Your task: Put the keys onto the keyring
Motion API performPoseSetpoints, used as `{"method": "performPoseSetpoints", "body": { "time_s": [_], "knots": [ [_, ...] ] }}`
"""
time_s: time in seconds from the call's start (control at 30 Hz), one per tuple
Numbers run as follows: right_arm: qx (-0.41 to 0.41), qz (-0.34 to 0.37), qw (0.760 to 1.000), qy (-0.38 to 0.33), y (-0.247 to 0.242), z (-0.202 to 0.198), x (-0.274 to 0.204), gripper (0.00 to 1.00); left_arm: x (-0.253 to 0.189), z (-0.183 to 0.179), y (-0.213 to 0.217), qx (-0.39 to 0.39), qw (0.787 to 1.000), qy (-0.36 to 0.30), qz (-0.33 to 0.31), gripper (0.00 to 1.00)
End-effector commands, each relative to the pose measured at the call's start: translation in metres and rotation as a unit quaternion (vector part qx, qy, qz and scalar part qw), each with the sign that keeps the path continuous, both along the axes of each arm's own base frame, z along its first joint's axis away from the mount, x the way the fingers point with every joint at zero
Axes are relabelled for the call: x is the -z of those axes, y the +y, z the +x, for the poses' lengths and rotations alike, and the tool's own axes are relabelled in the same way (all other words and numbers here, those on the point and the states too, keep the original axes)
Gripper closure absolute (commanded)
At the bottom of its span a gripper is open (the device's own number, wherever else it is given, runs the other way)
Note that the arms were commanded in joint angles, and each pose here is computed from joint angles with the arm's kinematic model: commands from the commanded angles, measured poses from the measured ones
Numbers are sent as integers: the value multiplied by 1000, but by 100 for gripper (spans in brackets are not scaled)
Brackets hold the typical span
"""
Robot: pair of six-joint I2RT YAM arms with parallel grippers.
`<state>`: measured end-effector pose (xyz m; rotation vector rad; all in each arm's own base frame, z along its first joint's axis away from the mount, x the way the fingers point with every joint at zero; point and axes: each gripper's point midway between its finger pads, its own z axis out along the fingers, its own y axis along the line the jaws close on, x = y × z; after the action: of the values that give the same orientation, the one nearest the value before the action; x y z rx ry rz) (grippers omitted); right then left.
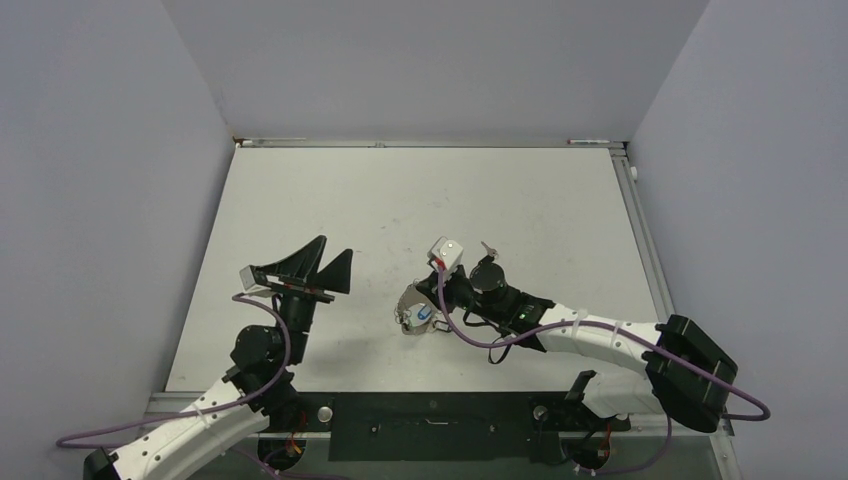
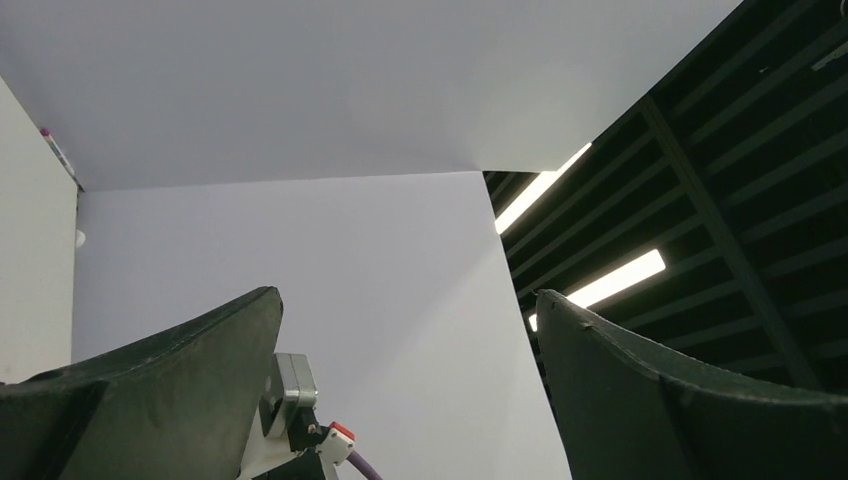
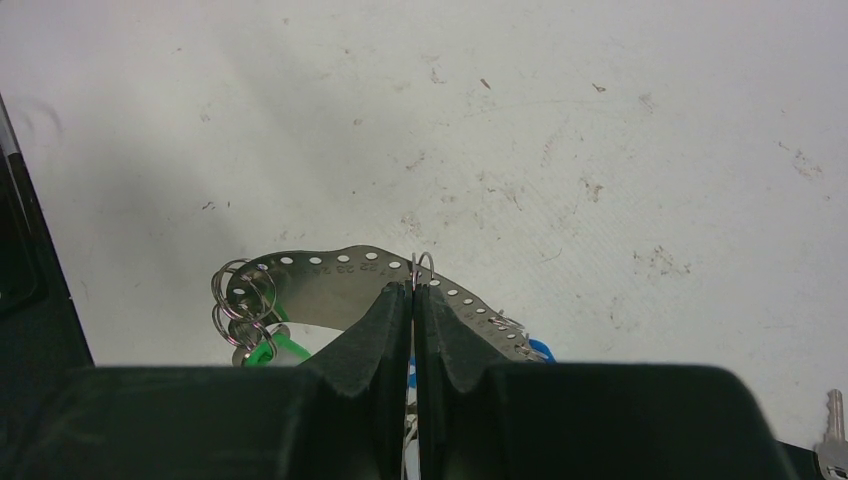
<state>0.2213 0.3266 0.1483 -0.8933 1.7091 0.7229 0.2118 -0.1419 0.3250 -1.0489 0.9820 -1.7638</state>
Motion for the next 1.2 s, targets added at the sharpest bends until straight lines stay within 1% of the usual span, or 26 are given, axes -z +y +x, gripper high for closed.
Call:
{"method": "performPoseSetpoints", "body": {
  "time_s": [0.0,0.07,0.17,0.27,0.33,0.37,0.43,0.5,0.77,0.87,0.97,1.0,1.07,1.1,1.17],
  "knots": [
    [-9,11,1000,4,12,1,-6,95,-30,-7,4,-1,1000,-21,1,4],
    [-10,9,1000,6,13,1,-5,95,-37,-10,3,0,999,-34,15,4],
    [-9,7,1000,5,13,2,-3,95,-54,-18,-6,10,996,-67,64,4],
    [-11,5,1000,7,14,2,-1,95,-51,-17,-11,23,995,-40,88,4],
    [-11,3,1000,8,15,2,0,95,-53,-19,-8,20,995,-46,84,4],
    [-10,3,1000,7,15,3,1,95,-57,-22,-4,17,996,-58,68,4],
    [-5,3,1000,6,15,6,0,95,-65,-27,7,-3,995,-97,37,4],
    [-2,6,1000,4,15,7,-2,95,-74,-31,10,-15,991,-128,35,4],
    [1,0,1000,3,12,7,0,95,-68,-29,9,-12,992,-125,21,4],
    [-2,-2,1000,4,13,7,2,95,-62,-27,9,-13,993,-112,27,4],
    [-2,0,1000,1,12,6,-1,95,-36,-14,19,-37,998,-55,18,4],
    [-1,1,1000,-2,10,6,-4,95,-26,-11,25,-55,997,-44,28,4],
    [5,3,1000,-9,5,7,-11,95,-11,-8,29,-84,992,-37,84,4],
    [8,2,1000,-14,3,7,-15,95,-7,-10,31,-88,990,-31,101,4],
    [19,7,1000,-24,-4,10,-27,95,12,-8,35,-94,986,3,137,4]
  ]
}}
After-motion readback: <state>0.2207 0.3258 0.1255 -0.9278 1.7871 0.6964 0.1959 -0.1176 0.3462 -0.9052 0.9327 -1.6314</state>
